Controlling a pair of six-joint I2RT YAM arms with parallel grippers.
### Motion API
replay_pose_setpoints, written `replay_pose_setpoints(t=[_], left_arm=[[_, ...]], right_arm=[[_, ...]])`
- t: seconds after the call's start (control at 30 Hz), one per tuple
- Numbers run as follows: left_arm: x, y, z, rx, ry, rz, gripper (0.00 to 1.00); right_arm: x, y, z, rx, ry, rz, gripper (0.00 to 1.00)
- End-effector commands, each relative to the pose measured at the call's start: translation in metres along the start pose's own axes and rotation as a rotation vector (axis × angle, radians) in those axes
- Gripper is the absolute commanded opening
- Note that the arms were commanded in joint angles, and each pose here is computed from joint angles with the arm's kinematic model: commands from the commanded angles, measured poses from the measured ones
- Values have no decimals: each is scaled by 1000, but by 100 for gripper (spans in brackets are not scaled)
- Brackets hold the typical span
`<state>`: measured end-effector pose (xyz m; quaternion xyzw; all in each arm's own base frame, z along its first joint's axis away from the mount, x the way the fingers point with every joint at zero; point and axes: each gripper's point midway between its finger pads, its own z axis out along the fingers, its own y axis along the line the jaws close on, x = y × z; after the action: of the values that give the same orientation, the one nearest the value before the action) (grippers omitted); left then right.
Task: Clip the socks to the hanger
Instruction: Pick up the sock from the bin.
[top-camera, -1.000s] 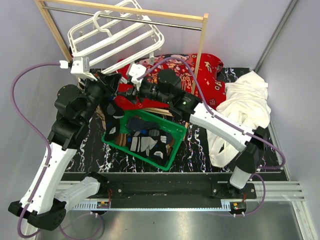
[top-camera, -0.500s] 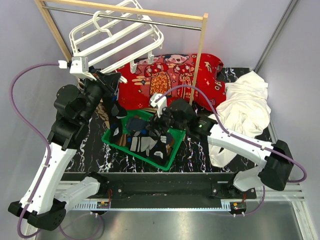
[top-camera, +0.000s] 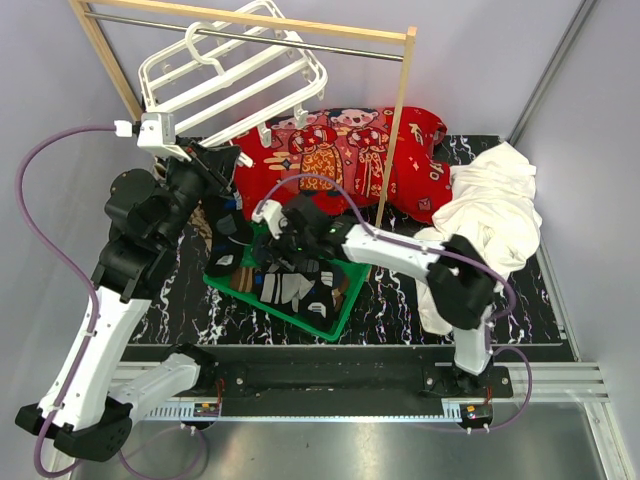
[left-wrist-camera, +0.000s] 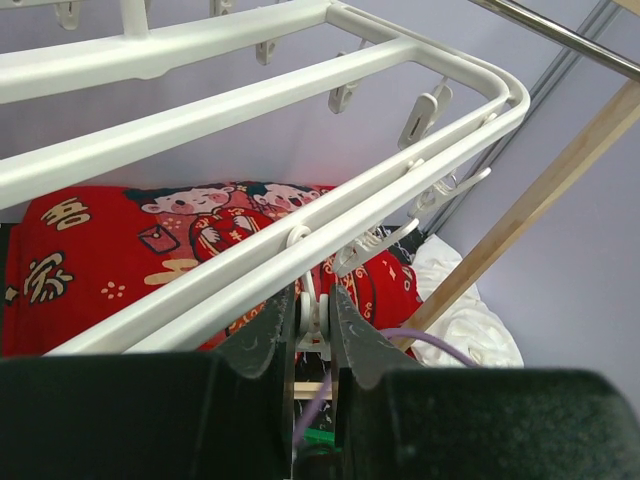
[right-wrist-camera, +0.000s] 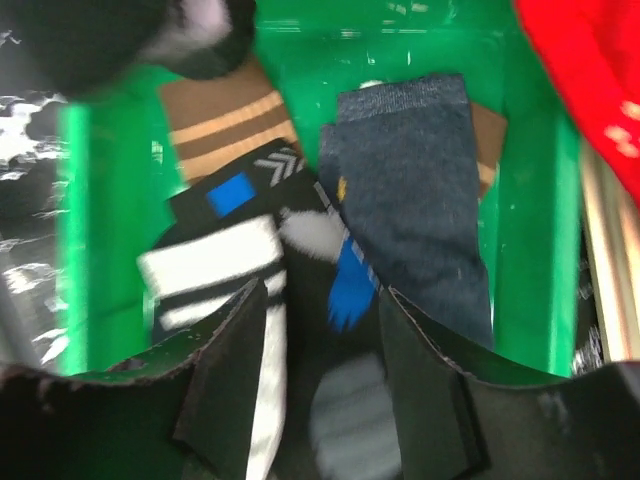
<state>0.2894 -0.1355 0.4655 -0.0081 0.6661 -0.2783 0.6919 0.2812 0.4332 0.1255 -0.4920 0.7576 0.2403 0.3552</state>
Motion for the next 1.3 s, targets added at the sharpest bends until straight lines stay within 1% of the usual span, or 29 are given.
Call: replay_pose_setpoints(t=[0.0,0.1,0.27,0.4,0.47,0.53,0.7,0.83,1.03,1.1,1.27], left_arm=[[-39,-11,-10,25,-105,9,6],[-41,-12,-11,28,-108,9,6],[-39,-13,-11,34,-103,5,6],[-34,-15,-8,48,-89,-16,6],[-33,-16,-8,50,-85,-17,5],[-35,-16,-8,49,-87,-16,5],[-36,-17,-8,50,-86,-16,4],[-36,-17,-8,51,-84,-20,4],[-37,-16,-10,48,-84,-11,3],[-36,-16,-10,46,-83,-11,3],[-33,-16,-9,49,-75,-17,3]], right_arm=[[0,-11,36,1,49,-89,56],[14,-13,51,-4,104,-97,54],[44,3,55,-93,175,-102,54],[65,10,62,-124,229,-118,54],[67,15,61,-130,245,-141,55],[65,19,58,-126,246,-156,57],[39,31,42,-124,193,-214,63],[20,35,44,-123,153,-270,63],[27,31,70,-110,178,-305,60],[27,35,74,-114,178,-315,59],[43,46,84,-141,211,-338,58]])
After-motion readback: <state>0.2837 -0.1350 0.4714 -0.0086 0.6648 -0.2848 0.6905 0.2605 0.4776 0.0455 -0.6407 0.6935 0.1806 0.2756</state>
